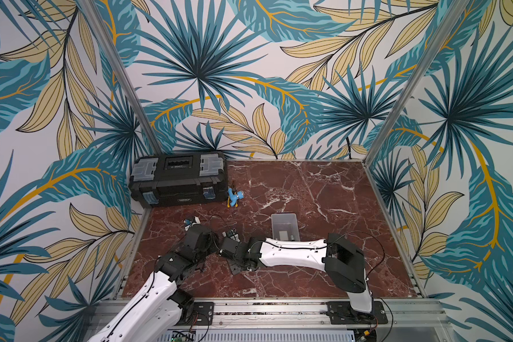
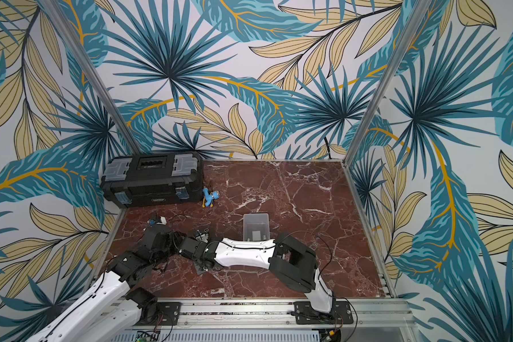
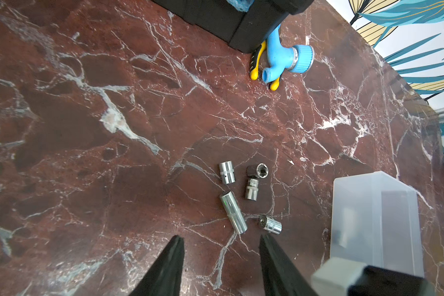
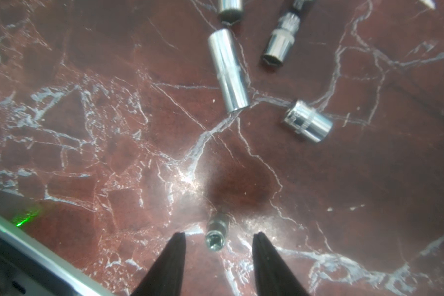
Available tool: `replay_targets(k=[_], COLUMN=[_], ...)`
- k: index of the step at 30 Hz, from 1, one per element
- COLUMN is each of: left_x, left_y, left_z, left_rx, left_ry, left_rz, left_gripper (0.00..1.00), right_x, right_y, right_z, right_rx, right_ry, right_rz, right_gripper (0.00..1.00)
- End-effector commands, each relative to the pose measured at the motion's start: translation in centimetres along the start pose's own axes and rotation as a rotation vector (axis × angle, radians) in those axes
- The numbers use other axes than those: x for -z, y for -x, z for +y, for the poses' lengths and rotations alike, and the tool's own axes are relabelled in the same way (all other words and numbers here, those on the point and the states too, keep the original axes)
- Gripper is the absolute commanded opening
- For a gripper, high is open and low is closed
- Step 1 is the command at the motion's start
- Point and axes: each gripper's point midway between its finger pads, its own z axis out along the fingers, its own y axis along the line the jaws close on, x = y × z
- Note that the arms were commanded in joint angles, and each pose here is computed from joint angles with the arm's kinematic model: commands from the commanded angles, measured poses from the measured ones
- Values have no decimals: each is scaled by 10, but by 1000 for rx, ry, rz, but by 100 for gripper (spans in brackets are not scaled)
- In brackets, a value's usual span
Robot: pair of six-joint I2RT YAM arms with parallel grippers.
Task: Put the socket on the desktop into the storage box
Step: Pick up the socket head at the center of the board.
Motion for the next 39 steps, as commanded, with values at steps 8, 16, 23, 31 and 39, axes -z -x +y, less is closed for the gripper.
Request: replay_targets(k=[8, 16, 23, 31, 39], left_x=[-9, -10, -11, -12, -15], left_y=[-8, -9, -9, -16, -19], left_z=[1, -3, -3, -4, -2], left_rx=[17, 14, 16, 21, 28], left_ry=[-28, -45, -44, -66, -64], left_rz=[20, 27, 26, 53, 58], left_gripper=[50, 49, 49, 48, 48], right_x=[-17, -24, -20, -26, -31], right_y=[-7, -10, -11, -17, -21], right_z=[-2, -6, -12, -14, -13], right_rx=[29, 23, 19, 11, 7], right_ry=[-54, -74, -92, -98, -96], right_rz=[29, 34, 23, 41, 54], right_gripper=[44, 25, 31, 33, 26])
